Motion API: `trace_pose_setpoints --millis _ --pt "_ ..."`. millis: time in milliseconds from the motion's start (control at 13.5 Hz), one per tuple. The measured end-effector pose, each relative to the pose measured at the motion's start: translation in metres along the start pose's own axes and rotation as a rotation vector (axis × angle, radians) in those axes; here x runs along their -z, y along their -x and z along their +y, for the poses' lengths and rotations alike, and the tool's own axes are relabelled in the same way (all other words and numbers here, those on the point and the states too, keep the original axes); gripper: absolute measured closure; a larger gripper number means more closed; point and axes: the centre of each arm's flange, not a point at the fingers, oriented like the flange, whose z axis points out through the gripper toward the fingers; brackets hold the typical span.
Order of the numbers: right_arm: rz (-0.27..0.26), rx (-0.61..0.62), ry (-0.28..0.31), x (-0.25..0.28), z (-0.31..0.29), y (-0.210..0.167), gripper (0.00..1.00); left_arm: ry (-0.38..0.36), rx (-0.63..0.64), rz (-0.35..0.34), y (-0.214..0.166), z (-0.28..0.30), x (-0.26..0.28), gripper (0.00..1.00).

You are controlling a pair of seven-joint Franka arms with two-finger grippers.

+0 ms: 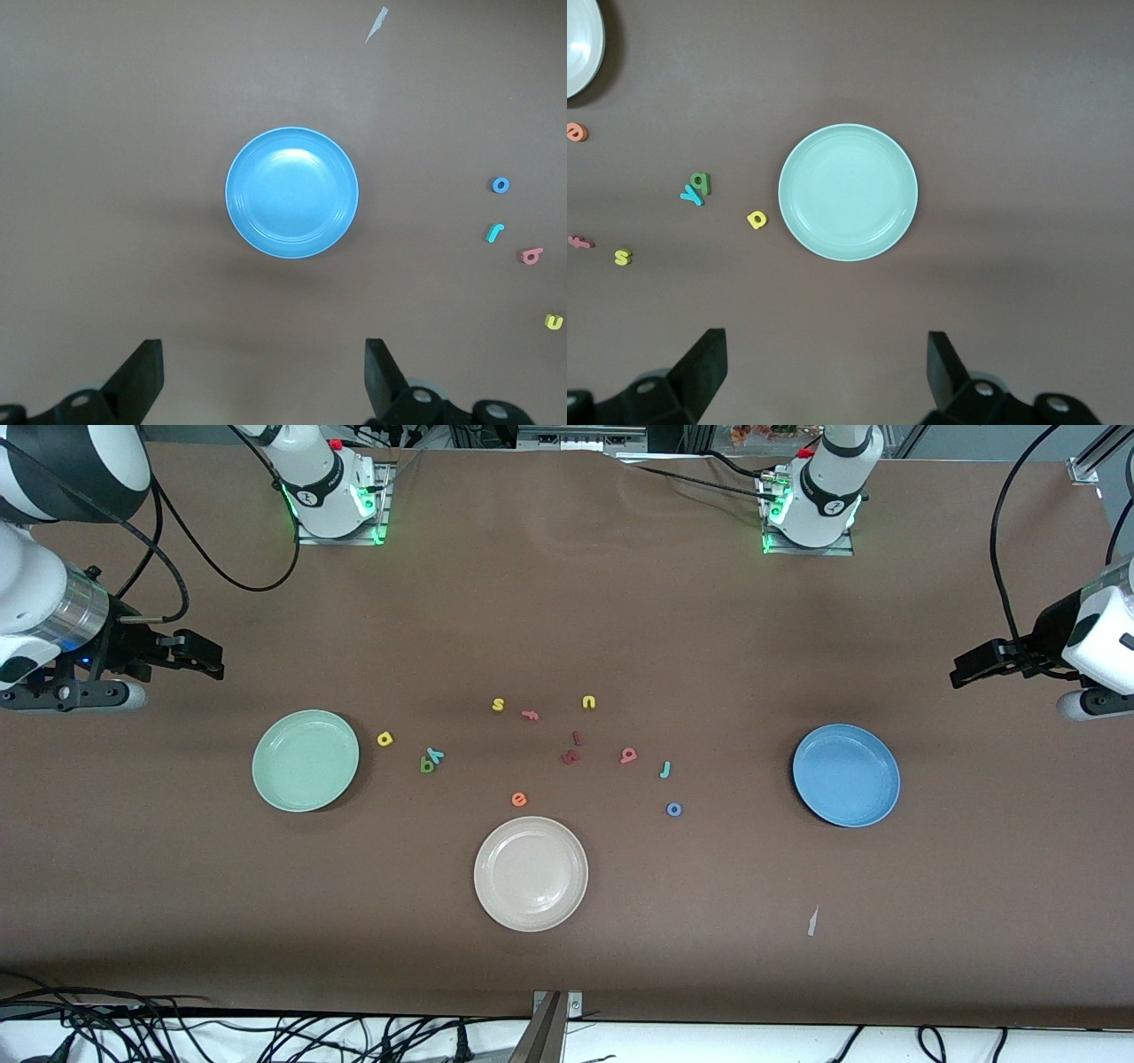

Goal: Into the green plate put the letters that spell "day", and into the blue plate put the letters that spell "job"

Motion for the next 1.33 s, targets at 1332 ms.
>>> trace_pose_setpoints --millis 1332 --pt "-0.001 0.0 0.0 -0.0002 0.0 0.0 0.0 0.0 0.0 -0.005 -0.0016 -0.0001 -0.003 0.0"
